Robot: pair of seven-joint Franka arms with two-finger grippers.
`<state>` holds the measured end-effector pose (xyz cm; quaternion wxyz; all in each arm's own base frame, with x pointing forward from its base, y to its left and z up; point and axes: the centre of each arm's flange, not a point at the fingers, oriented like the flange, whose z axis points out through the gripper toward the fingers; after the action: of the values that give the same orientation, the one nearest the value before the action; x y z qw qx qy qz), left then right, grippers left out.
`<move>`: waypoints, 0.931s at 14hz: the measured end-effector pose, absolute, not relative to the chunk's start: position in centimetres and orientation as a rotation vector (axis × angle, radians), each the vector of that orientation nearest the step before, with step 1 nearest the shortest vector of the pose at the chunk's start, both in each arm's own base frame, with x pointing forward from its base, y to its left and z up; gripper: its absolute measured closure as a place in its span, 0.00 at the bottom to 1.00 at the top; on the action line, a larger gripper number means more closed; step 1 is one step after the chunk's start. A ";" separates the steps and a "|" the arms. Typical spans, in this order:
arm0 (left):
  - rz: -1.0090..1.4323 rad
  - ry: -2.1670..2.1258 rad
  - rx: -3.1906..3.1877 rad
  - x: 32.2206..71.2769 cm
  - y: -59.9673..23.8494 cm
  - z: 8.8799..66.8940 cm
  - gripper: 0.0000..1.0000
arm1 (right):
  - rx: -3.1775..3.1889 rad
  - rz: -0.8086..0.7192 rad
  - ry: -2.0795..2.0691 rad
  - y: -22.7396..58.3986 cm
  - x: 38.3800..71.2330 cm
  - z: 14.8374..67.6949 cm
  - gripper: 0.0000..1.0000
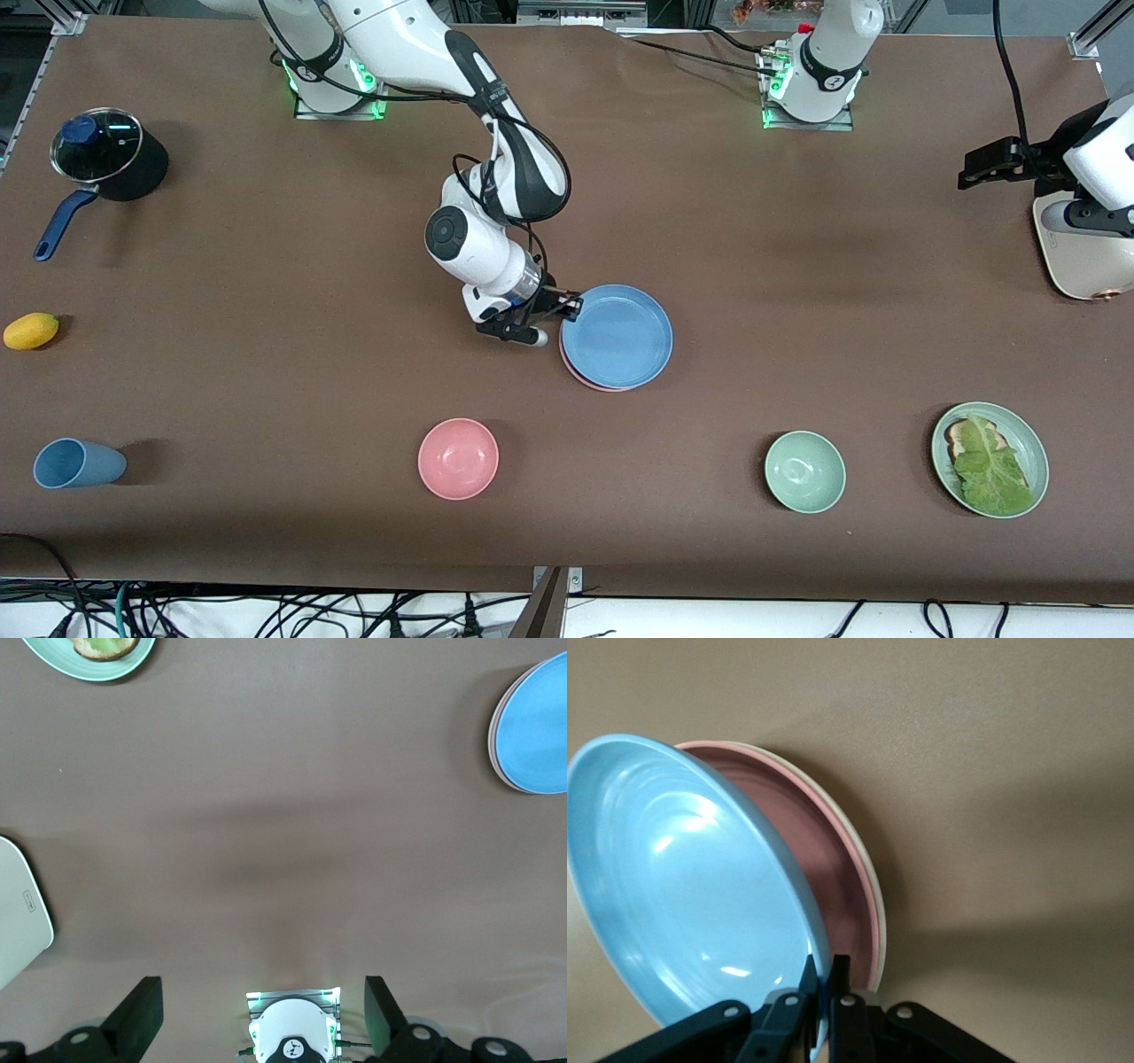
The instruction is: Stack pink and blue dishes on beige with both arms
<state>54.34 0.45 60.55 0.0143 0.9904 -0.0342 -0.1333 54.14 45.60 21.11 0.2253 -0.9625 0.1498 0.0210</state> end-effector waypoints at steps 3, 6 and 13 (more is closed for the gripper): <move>-0.410 -0.118 3.084 54.4 0.0 60.6 0.00 | -2.657 0.059 0.412 45.6 54.1 20.9 0.59; -0.407 -0.126 3.085 54.4 -0.2 60.6 0.00 | -2.644 0.045 0.401 46.1 54.4 21.7 0.29; -0.406 -0.121 3.085 54.4 0.0 60.5 0.00 | -2.817 0.024 0.160 43.5 56.2 28.6 0.00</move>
<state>54.44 -0.05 60.52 0.0138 0.9906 -0.0388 -0.1304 56.21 43.46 28.65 0.1592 -0.9856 0.0561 0.0084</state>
